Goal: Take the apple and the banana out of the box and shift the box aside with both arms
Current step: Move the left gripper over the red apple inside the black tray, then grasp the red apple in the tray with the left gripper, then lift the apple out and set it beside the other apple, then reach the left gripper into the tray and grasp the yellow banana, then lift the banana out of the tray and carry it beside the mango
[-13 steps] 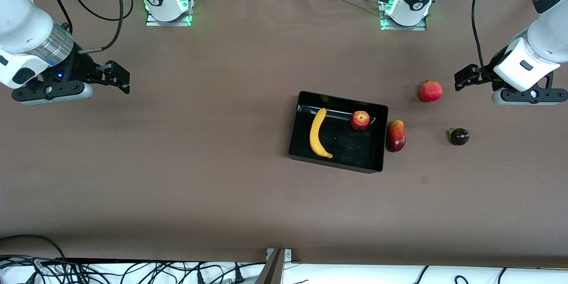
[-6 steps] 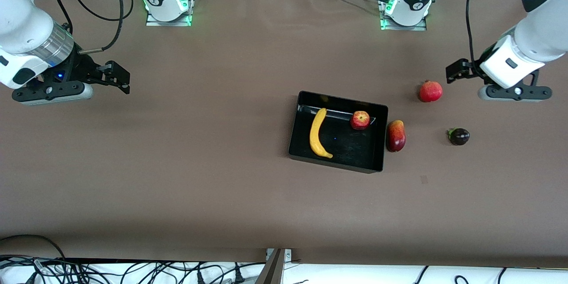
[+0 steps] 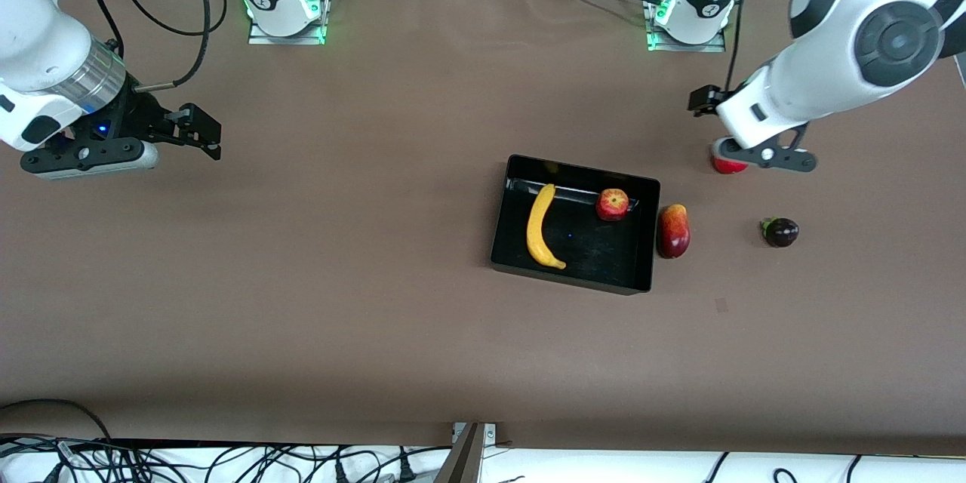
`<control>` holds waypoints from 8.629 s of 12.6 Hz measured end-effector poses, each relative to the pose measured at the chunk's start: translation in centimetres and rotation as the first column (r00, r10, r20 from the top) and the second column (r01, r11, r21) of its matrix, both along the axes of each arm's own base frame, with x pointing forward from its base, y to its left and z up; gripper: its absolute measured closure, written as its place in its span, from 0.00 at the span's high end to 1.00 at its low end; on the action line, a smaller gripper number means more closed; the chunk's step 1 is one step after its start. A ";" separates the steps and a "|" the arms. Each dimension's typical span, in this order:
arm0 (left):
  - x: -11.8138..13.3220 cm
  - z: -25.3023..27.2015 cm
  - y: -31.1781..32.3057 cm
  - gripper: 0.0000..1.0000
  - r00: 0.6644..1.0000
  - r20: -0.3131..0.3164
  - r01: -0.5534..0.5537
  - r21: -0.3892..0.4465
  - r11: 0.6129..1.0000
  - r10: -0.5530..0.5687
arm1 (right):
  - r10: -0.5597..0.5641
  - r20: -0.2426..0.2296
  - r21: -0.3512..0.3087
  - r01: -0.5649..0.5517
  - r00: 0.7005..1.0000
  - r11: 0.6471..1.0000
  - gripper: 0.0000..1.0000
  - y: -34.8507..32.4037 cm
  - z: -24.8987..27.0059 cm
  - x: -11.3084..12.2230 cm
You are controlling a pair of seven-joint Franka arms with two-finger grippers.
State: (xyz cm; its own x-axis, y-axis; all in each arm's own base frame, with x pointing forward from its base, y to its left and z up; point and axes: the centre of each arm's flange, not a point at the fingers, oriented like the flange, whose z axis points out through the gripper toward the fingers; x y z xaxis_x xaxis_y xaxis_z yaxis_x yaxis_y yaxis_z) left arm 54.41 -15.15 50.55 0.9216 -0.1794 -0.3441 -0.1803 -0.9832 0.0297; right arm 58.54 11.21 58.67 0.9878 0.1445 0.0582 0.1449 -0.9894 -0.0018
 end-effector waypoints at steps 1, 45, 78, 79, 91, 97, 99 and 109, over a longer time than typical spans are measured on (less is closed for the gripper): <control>0.8 -0.8 -0.8 1.00 1.000 0.004 0.000 -0.006 1.000 0.000 | 0.000 0.000 0.000 0.000 1.000 1.000 1.00 0.0 0.0 0.0; -0.9 -22.1 3.9 0.67 0.984 0.179 -0.032 0.133 0.991 0.008 | 0.000 0.004 0.001 0.000 1.000 1.000 1.00 0.0 0.0 0.1; 2.8 -31.0 -22.3 1.00 0.957 0.251 -0.129 -0.087 0.988 0.147 | 0.001 0.003 0.001 -0.001 1.000 1.000 1.00 0.1 0.0 0.1; 2.7 -31.3 -22.6 1.00 0.954 0.256 -0.136 -0.089 0.987 0.155 | 0.001 0.003 0.001 -0.001 1.000 1.000 1.00 0.1 0.0 0.1; 2.4 -33.4 -23.1 0.72 0.944 0.271 -0.180 -0.056 0.982 0.188 | 0.019 -0.001 0.001 -0.019 1.000 1.000 1.00 1.2 -0.1 -0.2; 2.6 -32.8 -23.1 0.33 0.942 0.275 -0.186 -0.053 0.981 0.194 | 0.024 -0.016 -0.002 -0.024 1.000 1.000 1.00 1.4 -0.2 -0.4; 2.8 -32.5 -22.9 0.33 0.941 0.276 -0.190 -0.051 0.980 0.197 | 0.024 -0.016 -0.002 -0.024 1.000 1.000 1.00 1.4 -0.2 -0.4; 9.1 -17.2 -7.1 0.33 0.947 0.255 -0.222 0.078 0.972 0.196 | 0.022 -0.017 -0.001 -0.022 1.000 1.000 1.00 1.4 -0.2 -0.4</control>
